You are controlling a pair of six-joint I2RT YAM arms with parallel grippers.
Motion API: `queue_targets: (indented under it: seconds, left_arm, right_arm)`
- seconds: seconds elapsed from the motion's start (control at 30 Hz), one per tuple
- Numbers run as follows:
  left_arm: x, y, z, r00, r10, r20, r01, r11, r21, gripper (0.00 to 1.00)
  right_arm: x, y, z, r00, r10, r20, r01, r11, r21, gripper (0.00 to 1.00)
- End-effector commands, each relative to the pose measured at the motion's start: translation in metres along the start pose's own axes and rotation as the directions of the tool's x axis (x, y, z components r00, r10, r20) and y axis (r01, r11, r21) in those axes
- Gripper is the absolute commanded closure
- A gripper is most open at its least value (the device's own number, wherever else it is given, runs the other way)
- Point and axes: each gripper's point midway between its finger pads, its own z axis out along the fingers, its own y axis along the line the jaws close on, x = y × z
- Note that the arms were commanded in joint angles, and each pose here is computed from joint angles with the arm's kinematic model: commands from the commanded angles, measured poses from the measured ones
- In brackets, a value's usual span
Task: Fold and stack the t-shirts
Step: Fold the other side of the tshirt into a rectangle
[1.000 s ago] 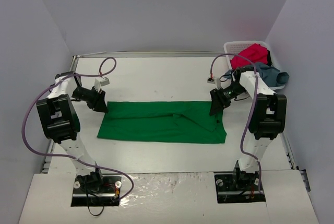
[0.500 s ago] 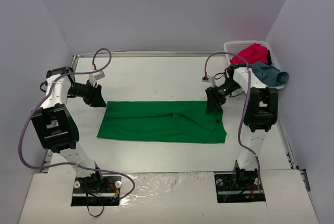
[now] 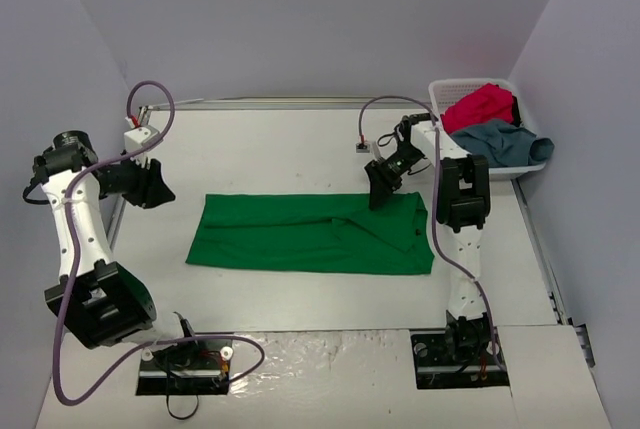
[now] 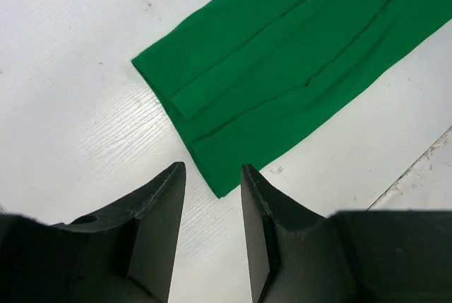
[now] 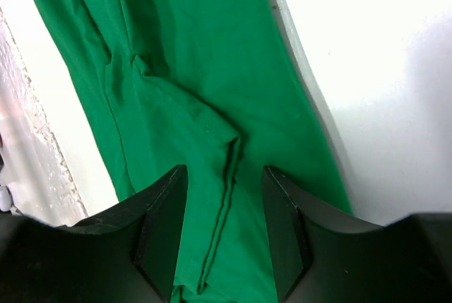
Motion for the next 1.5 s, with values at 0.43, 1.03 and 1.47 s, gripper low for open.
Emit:
queue_targets:
  seconds: [0.43,1.03,1.47]
  left_arm:
    - [0.007,-0.02,-0.008,0.999,-0.047,0.029,0.047,0.999,-0.013,0.64]
    - [0.014,-0.03,-0.003,0.997,-0.048,0.064,0.047,0.999,0.015,0.64]
    - [0.023,-0.038,0.002,0.996,-0.056,0.068,0.054,0.998,0.033,0.64]
  right_arm:
    - [0.007,0.019,0.015,0.998,-0.001,-0.068,-0.003,0.998,-0.067,0.96]
    - [-0.005,0.075,-0.003,0.995,-0.071,-0.074,0.069,0.997,-0.028,1.0]
    - [0.047,0.124,0.032,0.955,-0.117,-0.272,0.092,0.99,-0.102,1.0]
